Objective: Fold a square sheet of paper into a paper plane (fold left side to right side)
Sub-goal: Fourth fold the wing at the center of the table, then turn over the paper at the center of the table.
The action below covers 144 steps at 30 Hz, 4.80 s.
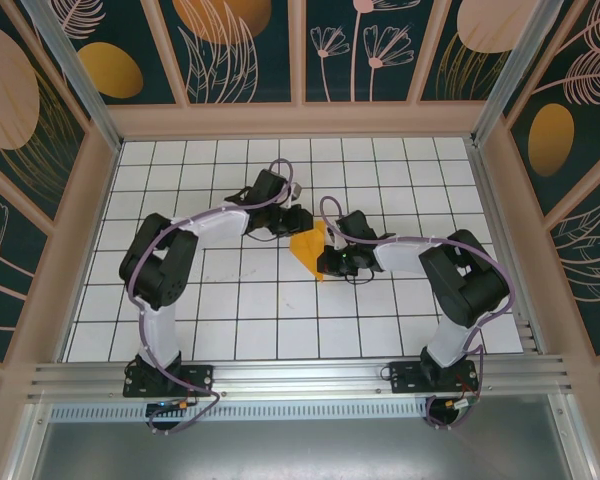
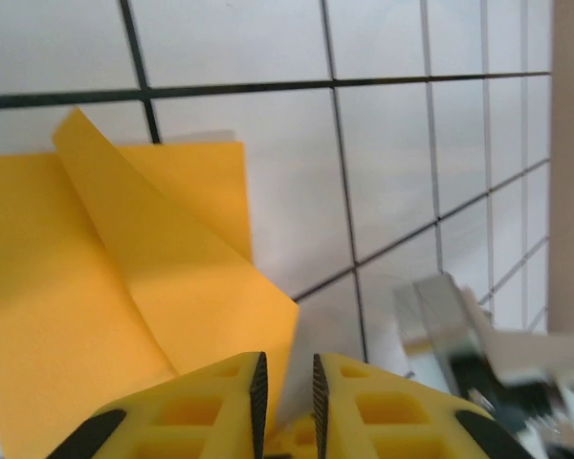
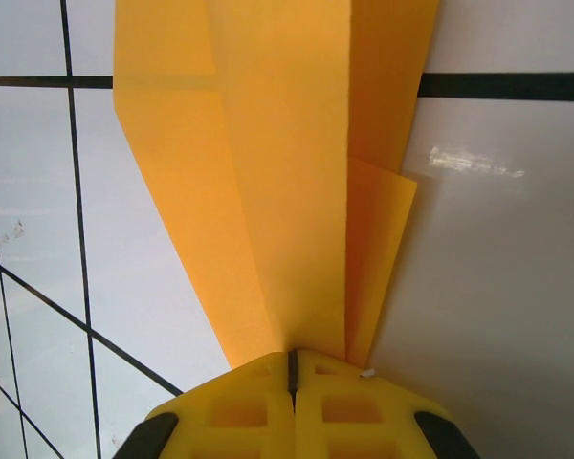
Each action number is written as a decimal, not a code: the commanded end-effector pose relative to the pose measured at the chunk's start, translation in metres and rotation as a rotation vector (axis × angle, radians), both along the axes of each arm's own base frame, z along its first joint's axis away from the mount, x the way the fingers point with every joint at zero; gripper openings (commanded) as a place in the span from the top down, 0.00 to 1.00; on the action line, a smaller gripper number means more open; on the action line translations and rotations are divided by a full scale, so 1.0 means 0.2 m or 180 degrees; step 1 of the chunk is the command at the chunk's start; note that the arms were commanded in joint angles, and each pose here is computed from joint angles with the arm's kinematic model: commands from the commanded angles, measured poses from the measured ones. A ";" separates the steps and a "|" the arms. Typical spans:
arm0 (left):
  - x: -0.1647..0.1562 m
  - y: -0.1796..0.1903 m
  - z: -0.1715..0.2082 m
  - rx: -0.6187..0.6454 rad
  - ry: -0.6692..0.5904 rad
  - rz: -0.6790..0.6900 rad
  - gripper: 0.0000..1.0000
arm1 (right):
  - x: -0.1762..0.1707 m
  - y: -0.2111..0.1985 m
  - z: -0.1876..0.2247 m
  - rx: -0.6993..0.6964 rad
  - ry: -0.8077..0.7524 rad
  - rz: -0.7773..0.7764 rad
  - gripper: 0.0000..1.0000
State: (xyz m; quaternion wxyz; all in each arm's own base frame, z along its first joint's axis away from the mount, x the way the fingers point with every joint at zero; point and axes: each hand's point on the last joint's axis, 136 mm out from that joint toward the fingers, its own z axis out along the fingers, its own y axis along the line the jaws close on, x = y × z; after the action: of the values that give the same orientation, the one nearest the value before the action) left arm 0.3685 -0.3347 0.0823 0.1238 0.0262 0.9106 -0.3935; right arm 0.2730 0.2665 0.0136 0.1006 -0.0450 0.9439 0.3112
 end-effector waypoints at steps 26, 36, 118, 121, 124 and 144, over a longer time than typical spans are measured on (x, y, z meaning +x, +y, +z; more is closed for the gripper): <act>-0.17 -0.09 -0.37 -0.0033 0.0508 -0.0156 0.82 | -0.21 -0.25 -0.30 -0.0837 0.0569 -0.0131 0.98; -0.04 -0.01 -0.49 0.0313 0.0445 0.0092 0.83 | -0.25 -0.30 -0.33 -0.1048 0.0607 -0.0085 0.98; 0.15 0.02 -0.01 -0.0446 -0.0152 0.0148 0.61 | 0.16 -0.46 0.55 0.0350 -0.0924 -0.0855 0.45; 0.16 -0.06 -0.05 -0.0500 -0.0088 0.0076 0.60 | 0.11 -0.49 0.51 0.0361 -0.0879 -0.0872 0.44; 0.17 -0.11 -0.10 -0.0531 -0.0019 0.0013 0.60 | 0.07 -0.50 0.48 0.0354 -0.0828 -0.0898 0.44; 0.21 -0.15 0.24 -0.0747 -0.0446 -0.0019 1.00 | 0.03 -0.42 0.65 0.1480 -0.0875 -0.0731 0.13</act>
State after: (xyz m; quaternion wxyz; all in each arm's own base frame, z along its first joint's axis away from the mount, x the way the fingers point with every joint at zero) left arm 0.4042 -0.3659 0.0640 0.1228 0.0152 0.8714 -0.4748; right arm 0.2779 0.1709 0.1190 0.2571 0.0668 0.8579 0.4398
